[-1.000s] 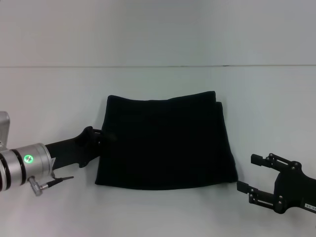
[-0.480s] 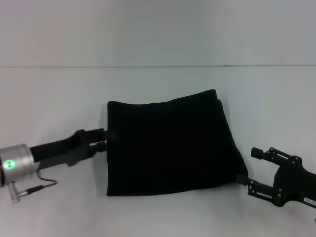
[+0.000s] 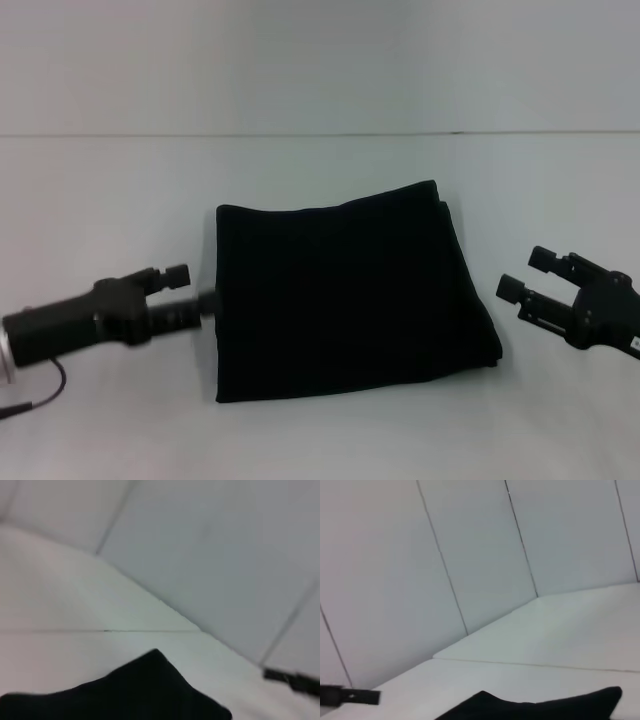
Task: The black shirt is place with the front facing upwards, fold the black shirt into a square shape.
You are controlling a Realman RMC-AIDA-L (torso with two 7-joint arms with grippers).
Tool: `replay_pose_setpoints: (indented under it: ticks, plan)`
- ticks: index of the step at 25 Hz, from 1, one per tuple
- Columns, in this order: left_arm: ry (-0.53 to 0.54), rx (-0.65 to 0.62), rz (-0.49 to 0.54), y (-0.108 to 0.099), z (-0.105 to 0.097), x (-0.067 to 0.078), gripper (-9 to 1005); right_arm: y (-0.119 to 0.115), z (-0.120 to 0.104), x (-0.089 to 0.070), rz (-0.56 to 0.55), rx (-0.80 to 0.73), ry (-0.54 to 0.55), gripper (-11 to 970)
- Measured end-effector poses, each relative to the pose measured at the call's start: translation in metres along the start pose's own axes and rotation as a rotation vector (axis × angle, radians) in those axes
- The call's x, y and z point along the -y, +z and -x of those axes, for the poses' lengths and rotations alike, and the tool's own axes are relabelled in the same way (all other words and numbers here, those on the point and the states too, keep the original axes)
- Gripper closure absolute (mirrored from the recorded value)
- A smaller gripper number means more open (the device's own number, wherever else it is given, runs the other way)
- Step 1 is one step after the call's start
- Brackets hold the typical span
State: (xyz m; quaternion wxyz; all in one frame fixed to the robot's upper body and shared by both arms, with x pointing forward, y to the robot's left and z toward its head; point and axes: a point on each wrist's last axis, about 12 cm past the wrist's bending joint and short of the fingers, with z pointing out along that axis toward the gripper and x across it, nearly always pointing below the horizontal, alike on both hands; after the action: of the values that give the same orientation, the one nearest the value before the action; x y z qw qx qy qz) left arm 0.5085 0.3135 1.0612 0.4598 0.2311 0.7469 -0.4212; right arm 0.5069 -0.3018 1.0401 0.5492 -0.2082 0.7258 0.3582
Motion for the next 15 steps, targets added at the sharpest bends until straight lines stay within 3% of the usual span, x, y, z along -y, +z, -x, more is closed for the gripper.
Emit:
replay_pose_setpoints:
  ticks: [3,5,10,15]
  plan:
    - [0.061,0.006,-0.004,-0.002,-0.006,0.004,90,0.001,0.002,0.005,-0.033,0.002,0.031,152]
    - [0.096,-0.002,-0.016,-0.001,-0.011,0.007,74,0.005,0.008,0.011,-0.064,0.011,0.112,152]
    - [0.156,-0.044,-0.062,0.004,-0.018,0.013,58,0.035,0.044,0.039,-0.111,-0.057,0.471,152]
    - [0.218,-0.023,-0.065,0.001,-0.024,0.019,57,0.073,0.075,0.045,-0.122,-0.109,0.728,152]
